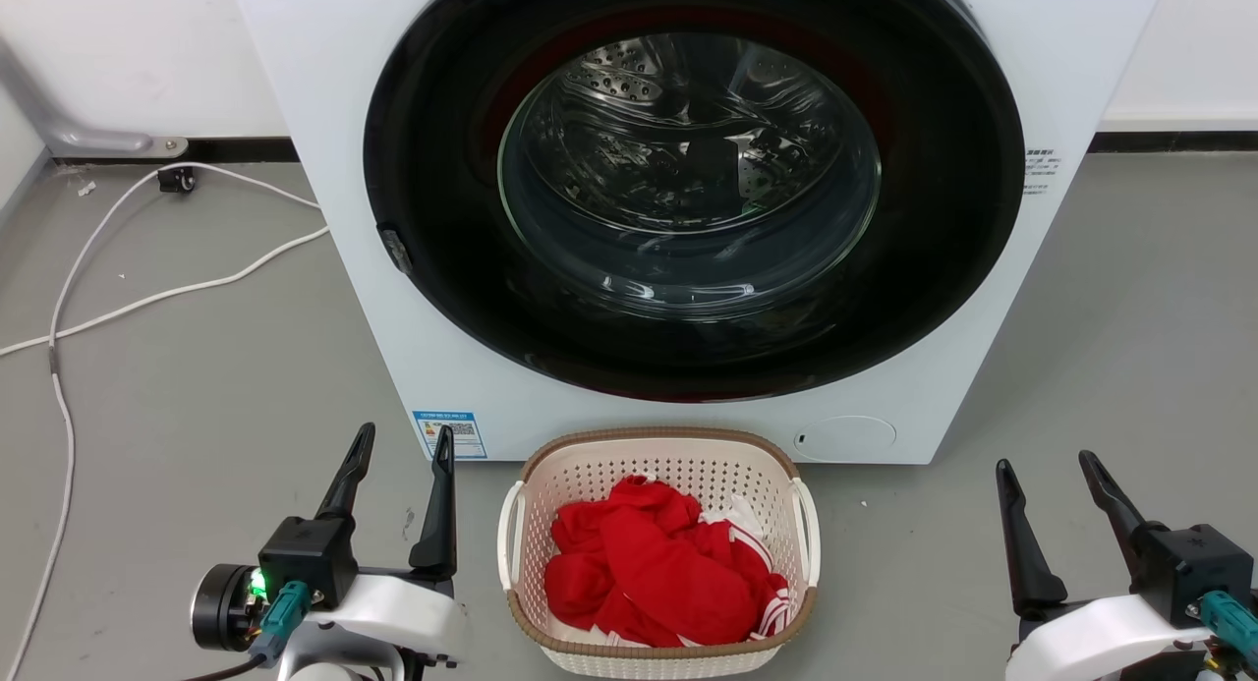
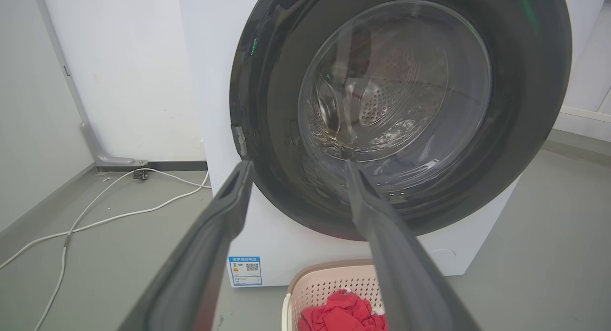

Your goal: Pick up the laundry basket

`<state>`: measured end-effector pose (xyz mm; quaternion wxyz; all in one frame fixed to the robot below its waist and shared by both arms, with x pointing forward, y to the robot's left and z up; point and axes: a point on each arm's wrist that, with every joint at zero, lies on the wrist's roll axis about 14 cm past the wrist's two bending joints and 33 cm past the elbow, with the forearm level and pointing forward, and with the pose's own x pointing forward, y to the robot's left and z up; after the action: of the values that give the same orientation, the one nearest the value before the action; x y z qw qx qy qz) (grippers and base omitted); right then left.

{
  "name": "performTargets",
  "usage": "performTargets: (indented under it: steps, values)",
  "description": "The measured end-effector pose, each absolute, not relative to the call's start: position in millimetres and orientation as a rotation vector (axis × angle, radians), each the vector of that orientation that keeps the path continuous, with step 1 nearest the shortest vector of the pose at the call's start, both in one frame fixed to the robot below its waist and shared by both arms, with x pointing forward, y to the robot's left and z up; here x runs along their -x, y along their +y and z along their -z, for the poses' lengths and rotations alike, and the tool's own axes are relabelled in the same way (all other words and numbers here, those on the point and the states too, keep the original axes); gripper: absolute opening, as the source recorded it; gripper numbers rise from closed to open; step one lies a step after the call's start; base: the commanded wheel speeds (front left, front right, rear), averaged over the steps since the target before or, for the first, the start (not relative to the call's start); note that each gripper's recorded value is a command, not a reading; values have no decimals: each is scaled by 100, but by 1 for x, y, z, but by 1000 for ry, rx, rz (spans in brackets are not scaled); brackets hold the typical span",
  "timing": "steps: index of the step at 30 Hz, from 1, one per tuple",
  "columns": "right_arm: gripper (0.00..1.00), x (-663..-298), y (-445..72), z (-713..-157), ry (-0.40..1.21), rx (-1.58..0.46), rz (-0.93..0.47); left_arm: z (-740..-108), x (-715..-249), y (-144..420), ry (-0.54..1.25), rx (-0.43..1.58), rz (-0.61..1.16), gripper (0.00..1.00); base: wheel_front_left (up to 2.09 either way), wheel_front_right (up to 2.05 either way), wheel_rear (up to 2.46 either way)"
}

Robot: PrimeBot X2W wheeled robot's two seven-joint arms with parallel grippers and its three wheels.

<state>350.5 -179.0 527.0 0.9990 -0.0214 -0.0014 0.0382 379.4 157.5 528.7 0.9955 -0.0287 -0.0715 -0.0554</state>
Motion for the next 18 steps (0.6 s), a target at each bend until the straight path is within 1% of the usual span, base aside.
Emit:
performTargets:
  steps: [13,18]
  values:
    - [100,-354,-181,-519,24,36,-70,-523,-384,159,-125,51,104,100,0,0,0]
    - [100,-368,-181,-507,70,14,-71,-517,-400,159,-106,65,108,100,0,0,0]
